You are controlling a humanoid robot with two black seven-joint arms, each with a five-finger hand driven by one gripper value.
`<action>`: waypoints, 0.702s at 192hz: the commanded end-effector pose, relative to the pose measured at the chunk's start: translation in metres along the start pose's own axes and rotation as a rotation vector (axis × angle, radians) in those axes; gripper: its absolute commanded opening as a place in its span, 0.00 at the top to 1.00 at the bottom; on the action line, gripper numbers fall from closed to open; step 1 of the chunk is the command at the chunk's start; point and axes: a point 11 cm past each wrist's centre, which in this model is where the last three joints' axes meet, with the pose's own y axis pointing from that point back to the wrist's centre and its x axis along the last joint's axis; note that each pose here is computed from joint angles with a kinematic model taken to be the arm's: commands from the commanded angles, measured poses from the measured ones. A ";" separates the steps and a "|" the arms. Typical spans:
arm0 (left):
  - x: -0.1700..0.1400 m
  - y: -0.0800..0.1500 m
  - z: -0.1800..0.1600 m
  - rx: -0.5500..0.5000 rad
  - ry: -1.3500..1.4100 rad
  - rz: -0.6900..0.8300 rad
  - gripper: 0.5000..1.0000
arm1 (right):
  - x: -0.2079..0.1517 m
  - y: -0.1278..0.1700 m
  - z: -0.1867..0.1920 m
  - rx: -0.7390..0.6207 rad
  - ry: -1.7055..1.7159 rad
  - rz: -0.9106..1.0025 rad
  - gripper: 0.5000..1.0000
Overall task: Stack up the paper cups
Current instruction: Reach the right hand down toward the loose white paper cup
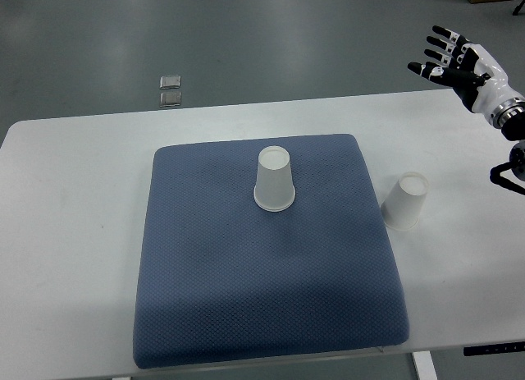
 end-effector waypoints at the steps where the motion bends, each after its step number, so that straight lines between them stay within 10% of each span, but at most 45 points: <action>1: 0.000 0.000 0.000 0.000 0.000 0.000 0.00 | 0.005 0.009 -0.010 0.008 0.112 -0.108 0.17; 135: 0.000 0.000 0.000 0.000 0.000 0.000 0.00 | -0.034 0.066 0.015 -0.091 1.020 -0.697 0.17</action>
